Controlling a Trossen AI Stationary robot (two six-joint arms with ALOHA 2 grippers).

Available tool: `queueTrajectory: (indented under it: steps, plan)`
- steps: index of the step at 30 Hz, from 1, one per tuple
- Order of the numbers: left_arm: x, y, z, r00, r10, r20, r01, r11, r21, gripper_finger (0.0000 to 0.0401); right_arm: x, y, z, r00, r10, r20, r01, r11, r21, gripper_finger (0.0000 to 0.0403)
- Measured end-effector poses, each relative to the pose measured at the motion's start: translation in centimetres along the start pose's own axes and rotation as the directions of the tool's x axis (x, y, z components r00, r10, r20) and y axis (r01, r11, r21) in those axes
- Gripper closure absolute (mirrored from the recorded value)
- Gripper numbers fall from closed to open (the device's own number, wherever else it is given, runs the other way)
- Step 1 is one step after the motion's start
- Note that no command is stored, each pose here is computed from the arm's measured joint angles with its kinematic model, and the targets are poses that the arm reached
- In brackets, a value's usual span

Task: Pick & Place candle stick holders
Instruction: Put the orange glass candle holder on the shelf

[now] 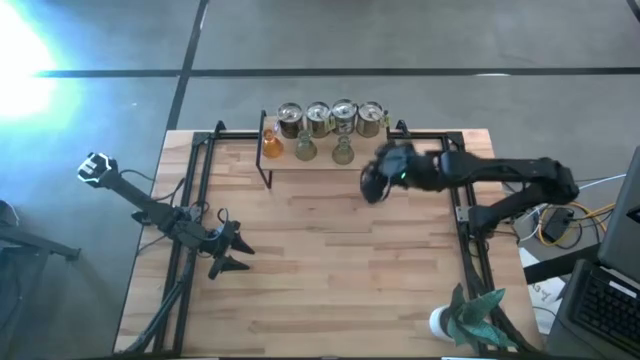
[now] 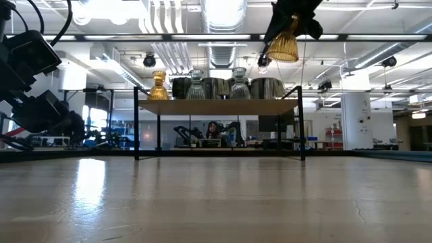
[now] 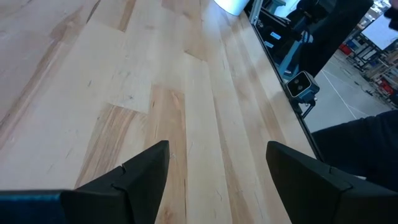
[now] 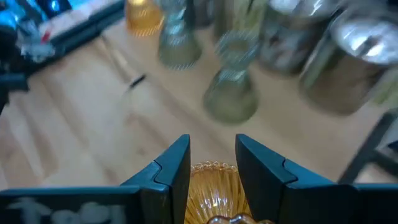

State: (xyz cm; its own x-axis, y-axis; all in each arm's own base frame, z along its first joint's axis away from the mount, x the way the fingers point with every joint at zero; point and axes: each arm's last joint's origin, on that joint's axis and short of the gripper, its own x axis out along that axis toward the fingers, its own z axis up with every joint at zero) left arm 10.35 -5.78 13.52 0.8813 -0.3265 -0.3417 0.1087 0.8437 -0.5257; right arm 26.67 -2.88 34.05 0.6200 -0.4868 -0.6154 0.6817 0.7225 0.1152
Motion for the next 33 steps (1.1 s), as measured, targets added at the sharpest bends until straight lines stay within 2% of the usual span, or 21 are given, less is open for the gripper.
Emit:
queueTrajectory:
  steps: [4,8,22,33]
  plan:
    - [0.0,0.0,0.0,1.0,0.0,0.001,0.0,1.0,0.0,0.0128,-0.5,-1.9,1.7,0.999,0.015,0.035,-0.015,1.0,0.009,0.0288]
    - [0.0,0.0,0.0,1.0,0.0,0.0,0.0,1.0,0.0,0.0128,0.5,-2.8,2.6,0.998,0.044,0.035,-0.044,0.999,-0.008,0.0288]
    - [0.0,0.0,0.0,1.0,0.0,0.0,0.0,1.0,0.0,0.0128,5.3,-5.5,3.4,0.997,-0.071,-0.024,0.069,0.995,-0.068,0.0288]
    - [0.0,0.0,0.0,1.0,0.0,0.0,0.0,1.0,0.0,0.0128,7.5,-7.4,3.7,0.989,-0.142,-0.045,0.141,0.99,-0.021,0.0288]
